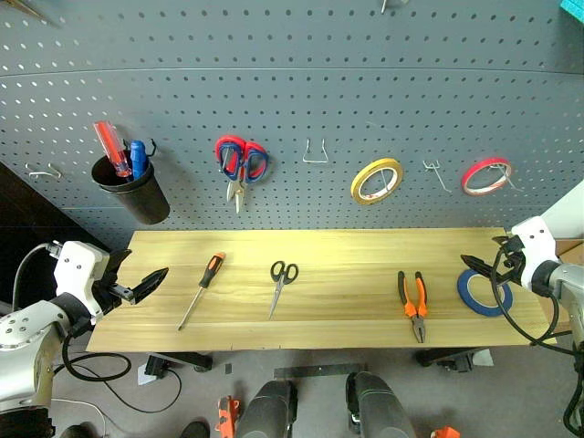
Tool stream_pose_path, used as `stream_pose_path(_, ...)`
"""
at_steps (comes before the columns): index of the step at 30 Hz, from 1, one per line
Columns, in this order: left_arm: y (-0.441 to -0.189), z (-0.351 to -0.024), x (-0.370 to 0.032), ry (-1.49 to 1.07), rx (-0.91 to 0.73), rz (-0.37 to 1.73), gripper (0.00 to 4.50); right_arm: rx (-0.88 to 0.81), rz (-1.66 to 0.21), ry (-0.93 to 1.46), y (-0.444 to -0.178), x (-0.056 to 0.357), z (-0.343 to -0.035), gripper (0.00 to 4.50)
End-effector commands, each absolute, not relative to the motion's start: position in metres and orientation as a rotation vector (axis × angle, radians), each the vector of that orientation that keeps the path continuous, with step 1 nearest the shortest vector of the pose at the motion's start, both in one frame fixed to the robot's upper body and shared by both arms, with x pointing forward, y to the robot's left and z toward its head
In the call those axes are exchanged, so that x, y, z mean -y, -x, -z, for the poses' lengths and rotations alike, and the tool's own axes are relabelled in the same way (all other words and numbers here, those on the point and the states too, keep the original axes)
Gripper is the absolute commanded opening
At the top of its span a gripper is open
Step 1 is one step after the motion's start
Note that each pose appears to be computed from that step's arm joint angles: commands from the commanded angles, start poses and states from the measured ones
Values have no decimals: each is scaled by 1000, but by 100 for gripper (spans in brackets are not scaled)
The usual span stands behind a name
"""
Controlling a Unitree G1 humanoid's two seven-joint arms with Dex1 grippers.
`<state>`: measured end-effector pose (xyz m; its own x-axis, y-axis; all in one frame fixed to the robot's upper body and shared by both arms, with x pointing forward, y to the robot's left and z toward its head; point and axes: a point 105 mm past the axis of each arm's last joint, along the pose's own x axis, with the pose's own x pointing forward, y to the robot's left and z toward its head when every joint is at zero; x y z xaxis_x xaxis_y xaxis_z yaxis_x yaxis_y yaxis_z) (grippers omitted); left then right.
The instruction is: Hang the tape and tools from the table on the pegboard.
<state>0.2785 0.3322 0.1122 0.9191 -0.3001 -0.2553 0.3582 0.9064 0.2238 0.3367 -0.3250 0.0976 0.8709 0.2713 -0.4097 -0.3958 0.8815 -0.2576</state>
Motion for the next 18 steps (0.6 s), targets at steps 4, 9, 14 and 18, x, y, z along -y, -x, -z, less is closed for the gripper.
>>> stream_pose_path(4,-275,-123,-334,-282,-203,356,447,-337,-359,353,-336,327,-112,450)
stream_pose_path(9,-272,-121,-324,-270,-223,418,447,-353,-362,354,-333,327,-109,450)
stream_pose_path(14,-277,-109,-287,-266,-254,573,447,-409,-353,361,-334,328,-104,450)
stream_pose_path(18,-278,-91,-247,-337,-292,730,447,-467,-353,403,-333,328,-99,450)
